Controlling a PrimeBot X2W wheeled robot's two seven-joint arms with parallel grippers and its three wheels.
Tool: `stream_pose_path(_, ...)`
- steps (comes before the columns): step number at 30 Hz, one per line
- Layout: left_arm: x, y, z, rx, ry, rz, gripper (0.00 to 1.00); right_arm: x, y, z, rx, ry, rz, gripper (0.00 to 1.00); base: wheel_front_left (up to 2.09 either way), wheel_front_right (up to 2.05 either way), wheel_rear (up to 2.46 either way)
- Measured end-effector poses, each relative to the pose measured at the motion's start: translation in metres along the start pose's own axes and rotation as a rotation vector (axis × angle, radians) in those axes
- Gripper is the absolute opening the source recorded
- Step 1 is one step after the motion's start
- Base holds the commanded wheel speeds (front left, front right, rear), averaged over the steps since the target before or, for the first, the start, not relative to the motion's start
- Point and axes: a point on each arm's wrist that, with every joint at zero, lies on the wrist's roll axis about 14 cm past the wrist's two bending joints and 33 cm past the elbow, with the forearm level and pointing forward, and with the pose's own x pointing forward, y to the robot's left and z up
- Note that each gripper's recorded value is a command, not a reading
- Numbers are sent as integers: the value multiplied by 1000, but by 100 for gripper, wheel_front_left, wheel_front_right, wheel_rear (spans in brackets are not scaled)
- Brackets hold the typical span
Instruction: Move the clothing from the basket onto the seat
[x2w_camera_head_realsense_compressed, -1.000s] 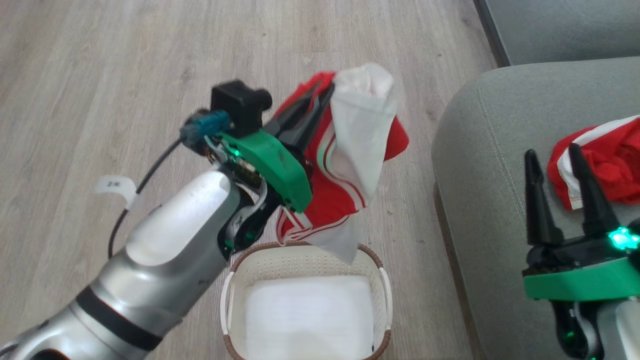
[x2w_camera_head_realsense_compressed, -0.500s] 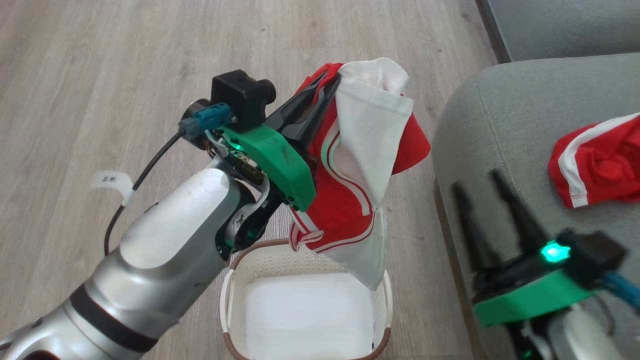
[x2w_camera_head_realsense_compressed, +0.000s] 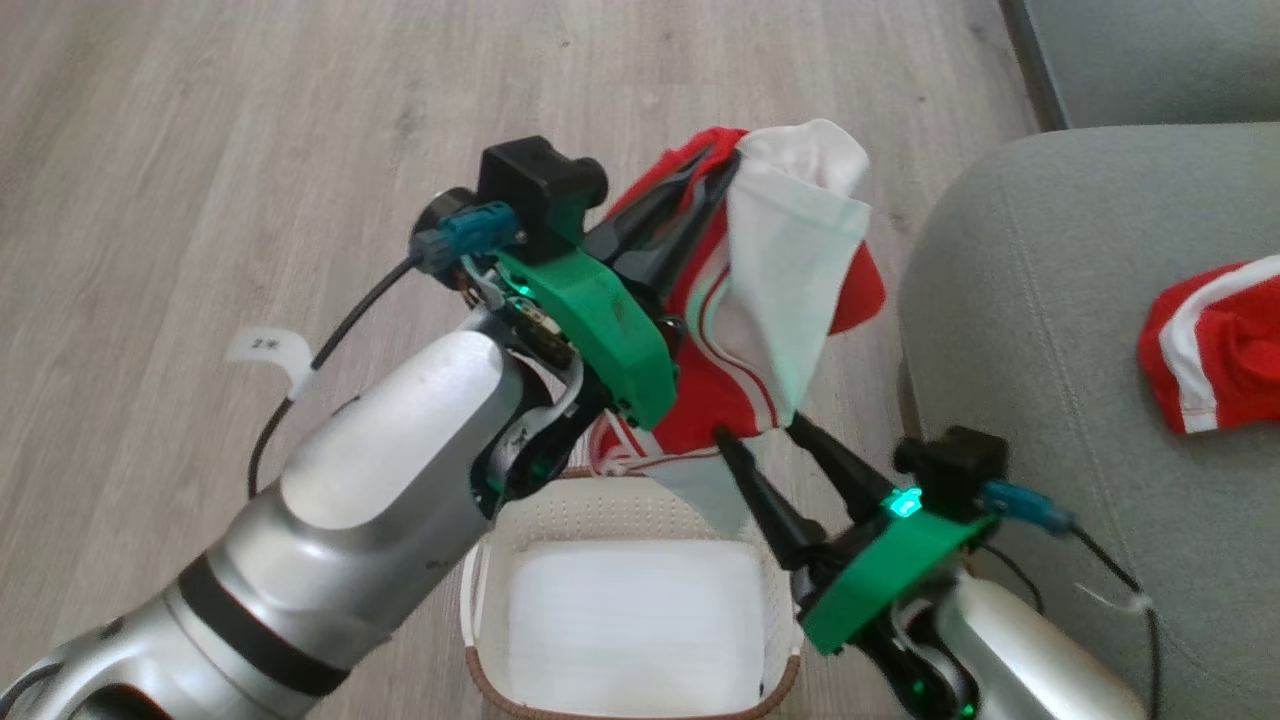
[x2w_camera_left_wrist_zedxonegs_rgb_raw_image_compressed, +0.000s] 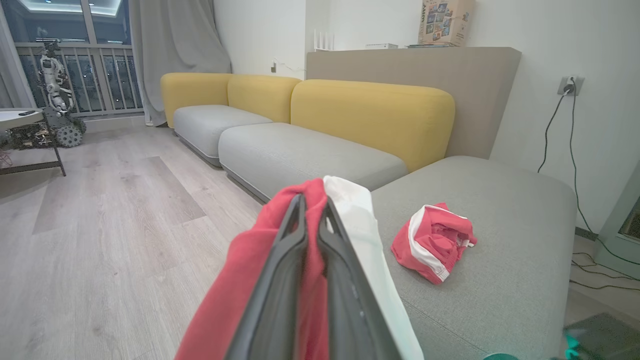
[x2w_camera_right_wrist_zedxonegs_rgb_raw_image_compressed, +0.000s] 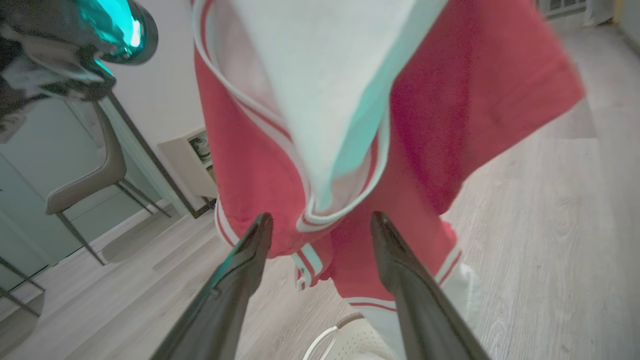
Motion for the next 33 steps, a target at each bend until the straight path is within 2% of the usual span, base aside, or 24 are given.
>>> stream_pose_path(6,-2,-8,-3,-5,10,-20,0,28,11,-15,-3,65,67,100,0,0,0)
stream_pose_path(13,-7,-10,2,-7,4,-18,0,54,26,4,-20,16,122,100,0,0,0)
stream_pose_path(14,-8,-9,3,-5,4,-15,0,55,28,4,-24,16,126,66,0,0,0)
stream_pose_path(15,-9,-8,3,-4,4,-12,0,56,28,4,-30,16,129,27,0,0,0)
stream_pose_path(16,-10,-8,4,-2,3,-9,0,57,28,4,-35,15,130,0,0,0,0)
stream_pose_path(26,-13,0,1,-2,16,16,0,57,25,13,-47,-13,118,0,0,0,0)
stream_pose_path(33,-21,13,-17,-12,57,58,0,39,7,20,-51,-48,61,0,0,0,0)
